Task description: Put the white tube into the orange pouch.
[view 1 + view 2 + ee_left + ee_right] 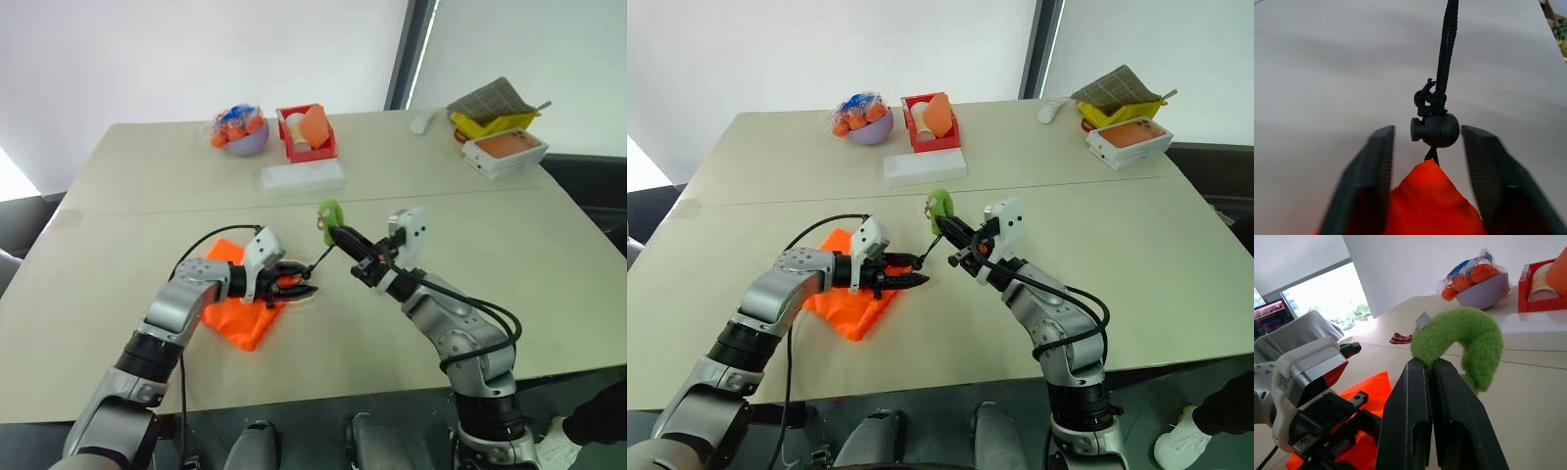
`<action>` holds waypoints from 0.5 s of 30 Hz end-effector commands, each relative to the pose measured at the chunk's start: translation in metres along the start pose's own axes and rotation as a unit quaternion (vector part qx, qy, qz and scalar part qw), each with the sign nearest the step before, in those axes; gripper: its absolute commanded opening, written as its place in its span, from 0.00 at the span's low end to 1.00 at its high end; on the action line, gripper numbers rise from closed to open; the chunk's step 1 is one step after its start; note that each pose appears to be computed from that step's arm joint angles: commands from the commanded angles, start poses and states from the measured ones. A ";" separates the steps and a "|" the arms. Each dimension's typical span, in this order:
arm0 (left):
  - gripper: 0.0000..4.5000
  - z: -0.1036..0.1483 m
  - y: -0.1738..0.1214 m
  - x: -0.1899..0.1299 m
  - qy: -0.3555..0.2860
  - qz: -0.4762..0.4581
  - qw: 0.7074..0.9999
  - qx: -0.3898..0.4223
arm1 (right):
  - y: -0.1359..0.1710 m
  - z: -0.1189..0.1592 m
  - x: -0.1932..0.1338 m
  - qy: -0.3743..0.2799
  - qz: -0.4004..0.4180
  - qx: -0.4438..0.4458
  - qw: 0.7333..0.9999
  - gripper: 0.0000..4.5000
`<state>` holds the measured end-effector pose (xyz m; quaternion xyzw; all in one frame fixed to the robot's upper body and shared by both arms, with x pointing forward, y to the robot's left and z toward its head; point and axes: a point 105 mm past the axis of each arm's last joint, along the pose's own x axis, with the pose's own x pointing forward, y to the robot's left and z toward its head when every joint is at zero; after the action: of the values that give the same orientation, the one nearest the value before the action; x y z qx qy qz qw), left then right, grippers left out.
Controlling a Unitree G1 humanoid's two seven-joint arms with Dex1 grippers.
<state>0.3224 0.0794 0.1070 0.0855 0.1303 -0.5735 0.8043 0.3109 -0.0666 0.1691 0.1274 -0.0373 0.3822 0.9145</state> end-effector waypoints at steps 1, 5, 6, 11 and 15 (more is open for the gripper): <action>0.12 0.011 -0.001 -0.003 -0.015 -0.001 1.000 0.017 | 0.011 0.018 0.001 -0.032 0.022 -0.017 0.999 0.00; 0.02 0.011 0.002 -0.003 -0.013 0.006 1.000 0.019 | 0.012 0.016 0.000 -0.030 0.024 -0.017 0.999 0.00; 0.02 0.010 0.003 -0.004 -0.008 0.011 1.000 0.024 | 0.012 0.016 0.000 -0.029 0.024 -0.017 0.999 0.00; 0.02 0.008 0.003 -0.005 -0.006 0.012 1.000 0.022 | 0.012 0.014 0.000 -0.026 0.024 -0.018 0.999 0.00; 0.13 0.011 0.001 -0.008 -0.019 0.001 1.000 0.009 | 0.012 0.014 -0.001 -0.026 0.022 -0.018 0.999 0.00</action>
<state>0.3222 0.0815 0.1070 0.0825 0.1321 -0.5728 0.8048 0.3097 -0.0643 0.1679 0.1227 -0.0341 0.3874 0.9131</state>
